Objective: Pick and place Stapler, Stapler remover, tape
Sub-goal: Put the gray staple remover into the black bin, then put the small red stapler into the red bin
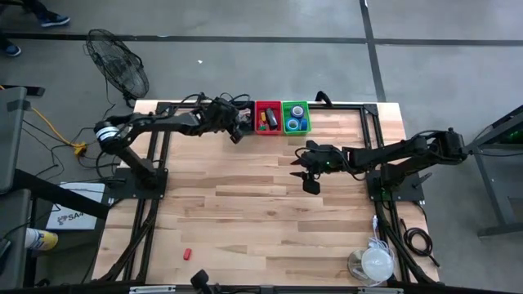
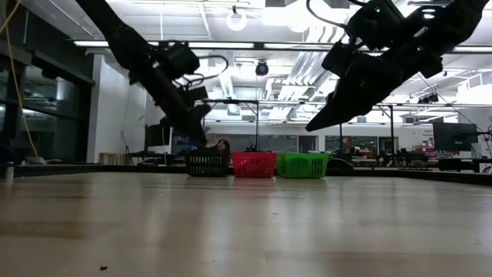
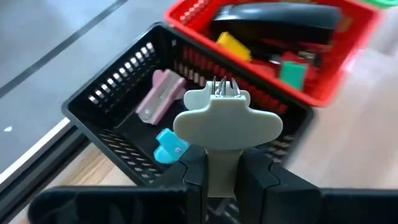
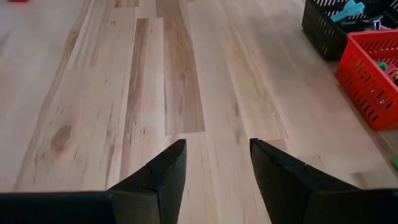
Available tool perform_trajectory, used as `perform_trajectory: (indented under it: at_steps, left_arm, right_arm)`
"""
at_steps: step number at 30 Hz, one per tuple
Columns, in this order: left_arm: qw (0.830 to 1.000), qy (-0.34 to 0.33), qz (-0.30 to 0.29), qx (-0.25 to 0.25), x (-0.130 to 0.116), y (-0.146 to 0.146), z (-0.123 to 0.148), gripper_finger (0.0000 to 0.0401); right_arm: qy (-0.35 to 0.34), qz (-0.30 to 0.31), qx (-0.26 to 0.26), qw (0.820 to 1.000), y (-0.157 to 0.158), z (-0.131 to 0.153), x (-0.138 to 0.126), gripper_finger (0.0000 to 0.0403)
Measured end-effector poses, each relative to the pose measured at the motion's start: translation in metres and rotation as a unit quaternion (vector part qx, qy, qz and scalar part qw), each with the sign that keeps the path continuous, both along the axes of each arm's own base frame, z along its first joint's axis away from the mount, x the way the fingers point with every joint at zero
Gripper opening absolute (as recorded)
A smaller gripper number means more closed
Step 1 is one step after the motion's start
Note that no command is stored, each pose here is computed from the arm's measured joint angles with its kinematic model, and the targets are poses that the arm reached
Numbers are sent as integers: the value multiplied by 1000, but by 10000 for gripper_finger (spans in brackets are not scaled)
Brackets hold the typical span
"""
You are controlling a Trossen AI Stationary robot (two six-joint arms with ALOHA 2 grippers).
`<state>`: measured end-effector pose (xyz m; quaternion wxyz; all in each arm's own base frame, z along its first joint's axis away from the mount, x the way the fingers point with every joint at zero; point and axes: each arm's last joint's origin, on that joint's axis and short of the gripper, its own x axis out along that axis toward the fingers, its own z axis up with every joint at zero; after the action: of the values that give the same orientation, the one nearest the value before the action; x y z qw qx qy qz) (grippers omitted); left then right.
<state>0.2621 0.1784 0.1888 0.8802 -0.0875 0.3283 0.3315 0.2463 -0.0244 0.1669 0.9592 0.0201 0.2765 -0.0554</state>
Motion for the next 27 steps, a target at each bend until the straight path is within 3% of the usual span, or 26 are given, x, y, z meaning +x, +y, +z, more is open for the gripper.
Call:
perform_trajectory:
  at_steps: [10, 20, 27]
  left_arm:
    - [999, -24, 27, 2, 2, 12, -7, 50]
    - [999, -33, 4, -15, 3, 11, -8, 169]
    - [999, -39, 0, -18, -10, 2, 16, 191]
  right_arm:
    - [0, 0, 2, 1000, 0, 0, 0, 172]
    - [2, 6, 9, 1000, 1, 0, 0, 172]
    - [17, 6, 21, 1000, 1, -3, -2, 172]
